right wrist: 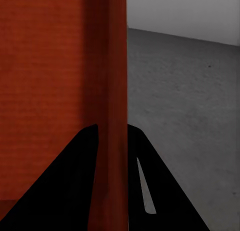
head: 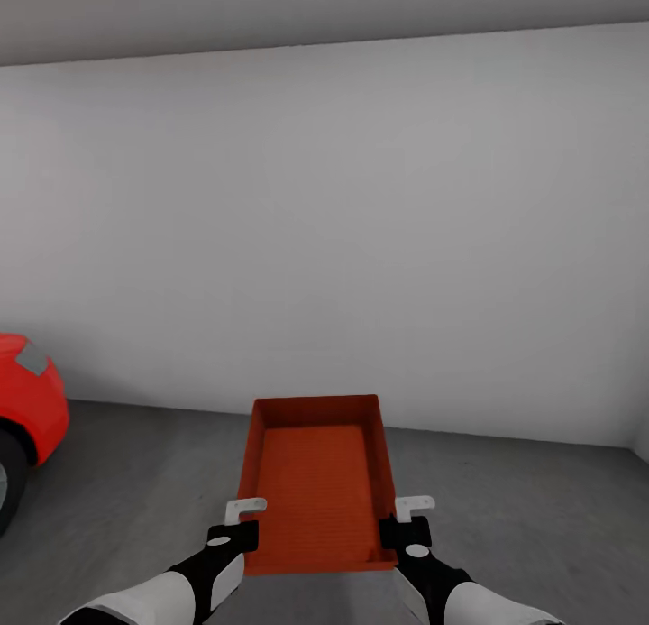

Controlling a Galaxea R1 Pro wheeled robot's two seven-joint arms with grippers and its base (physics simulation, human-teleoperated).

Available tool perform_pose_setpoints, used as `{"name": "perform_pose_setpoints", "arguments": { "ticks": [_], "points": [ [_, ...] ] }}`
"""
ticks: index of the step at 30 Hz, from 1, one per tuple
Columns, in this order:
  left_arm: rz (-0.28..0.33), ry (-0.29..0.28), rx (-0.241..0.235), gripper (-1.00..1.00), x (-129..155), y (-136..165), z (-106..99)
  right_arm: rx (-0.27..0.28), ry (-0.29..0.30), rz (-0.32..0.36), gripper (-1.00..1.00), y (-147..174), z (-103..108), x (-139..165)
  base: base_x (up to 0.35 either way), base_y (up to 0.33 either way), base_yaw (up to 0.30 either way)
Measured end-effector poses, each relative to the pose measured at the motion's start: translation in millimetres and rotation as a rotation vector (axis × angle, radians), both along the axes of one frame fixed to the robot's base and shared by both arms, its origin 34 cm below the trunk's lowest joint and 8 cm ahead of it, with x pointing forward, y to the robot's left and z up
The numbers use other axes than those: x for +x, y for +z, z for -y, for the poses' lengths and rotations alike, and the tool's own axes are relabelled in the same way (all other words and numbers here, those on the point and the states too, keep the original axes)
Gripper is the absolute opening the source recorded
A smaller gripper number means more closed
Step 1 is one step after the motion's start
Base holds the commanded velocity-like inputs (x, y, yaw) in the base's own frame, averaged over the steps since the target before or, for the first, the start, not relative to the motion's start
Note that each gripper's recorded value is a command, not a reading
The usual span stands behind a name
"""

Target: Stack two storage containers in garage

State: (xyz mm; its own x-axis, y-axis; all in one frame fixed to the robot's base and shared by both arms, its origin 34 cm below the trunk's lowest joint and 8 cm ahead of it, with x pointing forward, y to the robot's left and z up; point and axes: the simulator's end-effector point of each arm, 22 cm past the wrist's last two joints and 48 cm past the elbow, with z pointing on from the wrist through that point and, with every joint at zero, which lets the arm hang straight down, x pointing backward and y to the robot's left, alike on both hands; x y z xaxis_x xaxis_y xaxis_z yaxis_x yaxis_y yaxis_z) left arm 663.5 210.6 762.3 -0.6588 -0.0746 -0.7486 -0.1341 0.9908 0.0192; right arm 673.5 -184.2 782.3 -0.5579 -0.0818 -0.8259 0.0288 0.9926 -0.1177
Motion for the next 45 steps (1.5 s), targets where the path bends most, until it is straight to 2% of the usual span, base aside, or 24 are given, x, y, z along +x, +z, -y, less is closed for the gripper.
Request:
{"name": "perform_pose_setpoints", "arguments": {
  "ticks": [29, 45],
  "points": [
    [-0.001, 0.000, 0.000, -1.00, -0.1, -0.1, 0.0, 0.000, 0.000, -0.001, -1.00, -0.1, 0.0, -0.1, 0.307, 0.159, -0.001],
    [-0.001, 0.000, 0.000, -1.00, -0.1, -0.1, 0.0, 0.000, 0.000, -0.001, -1.00, -0.1, 0.0, -0.1, 0.318, 0.078, 0.000]
  ]
}}
